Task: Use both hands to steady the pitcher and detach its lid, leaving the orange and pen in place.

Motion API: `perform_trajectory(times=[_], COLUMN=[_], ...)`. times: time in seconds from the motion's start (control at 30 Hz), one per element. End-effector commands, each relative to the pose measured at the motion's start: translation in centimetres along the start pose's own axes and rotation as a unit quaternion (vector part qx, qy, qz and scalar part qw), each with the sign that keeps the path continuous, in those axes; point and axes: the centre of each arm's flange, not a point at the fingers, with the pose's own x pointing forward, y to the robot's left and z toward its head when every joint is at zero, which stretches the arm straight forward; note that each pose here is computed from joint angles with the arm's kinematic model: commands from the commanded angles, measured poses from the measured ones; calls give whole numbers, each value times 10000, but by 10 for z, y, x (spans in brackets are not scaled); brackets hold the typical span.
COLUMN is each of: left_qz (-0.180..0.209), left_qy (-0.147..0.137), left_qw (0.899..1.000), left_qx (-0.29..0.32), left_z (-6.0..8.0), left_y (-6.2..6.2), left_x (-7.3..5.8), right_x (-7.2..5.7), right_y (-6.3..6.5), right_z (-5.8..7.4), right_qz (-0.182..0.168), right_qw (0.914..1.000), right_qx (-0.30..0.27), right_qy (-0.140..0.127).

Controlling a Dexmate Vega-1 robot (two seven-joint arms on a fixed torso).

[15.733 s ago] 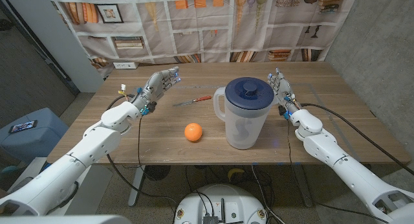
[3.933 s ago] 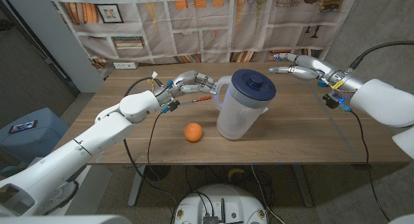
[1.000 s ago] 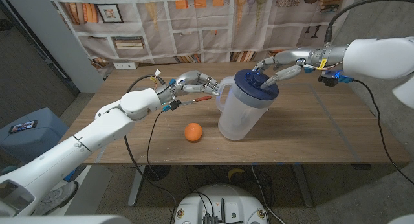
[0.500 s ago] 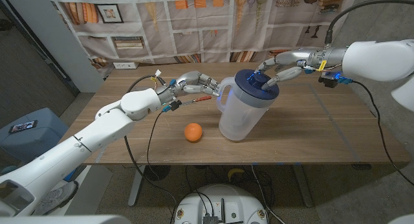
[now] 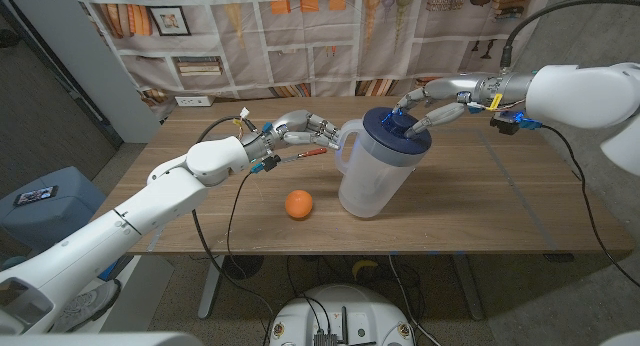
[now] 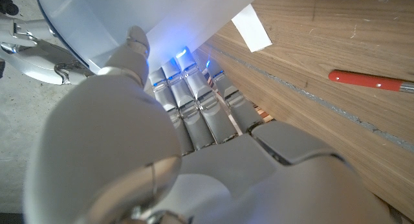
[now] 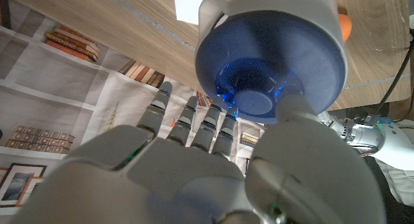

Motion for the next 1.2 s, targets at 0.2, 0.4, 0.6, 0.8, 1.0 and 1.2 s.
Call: perform_trajectory(times=[0.2,0.4,0.6,0.8,1.0,1.2], left_qz=[-32,-22,-51,-76,-79,-90], left_qy=[-13,-18,-27,-27,-21,-18], left_qw=[10000,10000,10000,10000,10000,9999], left_qx=[-3,10,25,39,37,49], left_z=[-1,0,1,2,2,3], left_y=[-1,-1,-1,0,-1,0], left_x=[-1,-2,-1,-1,0,1], right_x=[-4,-4,-2,1,4,5], right_y=[4,6,5,4,3,4], right_z=[8,11,9,8,7,7], right_qz=[-340,-449,-376,-296,-145,-129], right_qw=[9991,9985,9989,9992,9996,9996], right_qx=[-225,-277,-255,-238,-211,-233], right_qy=[-69,-116,-123,-131,-107,-94])
